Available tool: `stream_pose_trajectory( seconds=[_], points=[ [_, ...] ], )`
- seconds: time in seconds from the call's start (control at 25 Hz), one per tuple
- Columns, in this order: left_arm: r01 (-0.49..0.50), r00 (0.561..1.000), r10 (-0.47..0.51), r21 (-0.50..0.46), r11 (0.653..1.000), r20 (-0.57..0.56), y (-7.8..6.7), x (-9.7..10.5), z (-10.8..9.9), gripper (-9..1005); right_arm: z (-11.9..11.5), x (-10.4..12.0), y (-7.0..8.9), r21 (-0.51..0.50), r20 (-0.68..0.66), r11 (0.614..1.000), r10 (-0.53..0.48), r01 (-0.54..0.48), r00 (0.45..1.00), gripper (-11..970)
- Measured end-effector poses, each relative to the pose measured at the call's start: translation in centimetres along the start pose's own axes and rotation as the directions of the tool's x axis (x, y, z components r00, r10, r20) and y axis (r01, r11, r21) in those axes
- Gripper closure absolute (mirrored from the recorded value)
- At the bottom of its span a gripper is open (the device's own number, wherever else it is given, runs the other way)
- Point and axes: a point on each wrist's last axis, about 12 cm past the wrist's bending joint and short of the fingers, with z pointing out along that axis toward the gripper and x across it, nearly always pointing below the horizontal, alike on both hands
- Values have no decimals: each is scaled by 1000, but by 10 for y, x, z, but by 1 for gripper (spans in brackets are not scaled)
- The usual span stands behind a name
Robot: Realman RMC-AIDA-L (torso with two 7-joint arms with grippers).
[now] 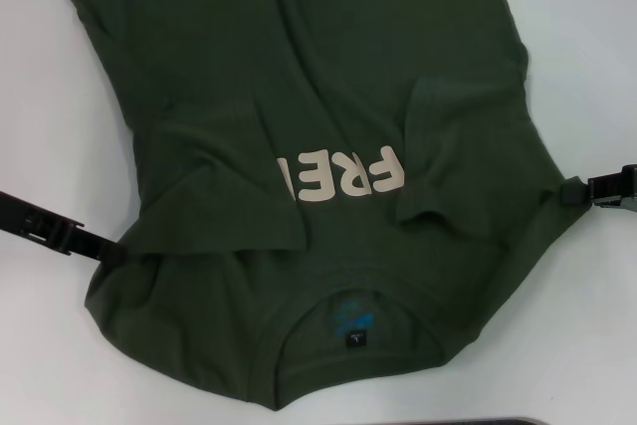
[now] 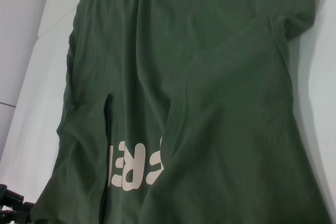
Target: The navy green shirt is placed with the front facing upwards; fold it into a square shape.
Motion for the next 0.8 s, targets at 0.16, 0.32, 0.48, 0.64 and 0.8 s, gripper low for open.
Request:
stream_pose_trajectory(
  seconds=[0.16, 0.32, 0.48, 0.64, 0.8],
  points=[
    [1, 1000, -1, 3, 1000, -2, 0, 1, 0, 805, 0, 0, 0, 0, 0, 1000, -1, 1, 1000, 924],
    [-2, 1000, 2, 5, 1000, -7, -1, 1, 1, 914, 0, 0, 0, 0, 0, 1000, -1, 1, 1000, 924],
    [-4, 1000, 4, 5, 1000, -9, -1, 1, 2, 945, 0, 1, -1, 1, 0, 1000, 2, -2, 1000, 924],
    [-2, 1000, 2, 2, 1000, 4, -1, 1, 1, 951, 0, 1, -1, 1, 0, 1000, 0, 0, 1000, 924],
    [-3, 1000, 3, 9, 1000, 16, -2, -1, 0, 957, 0, 0, 0, 1, 1, 1000, -3, 3, 1000, 924]
  ],
)
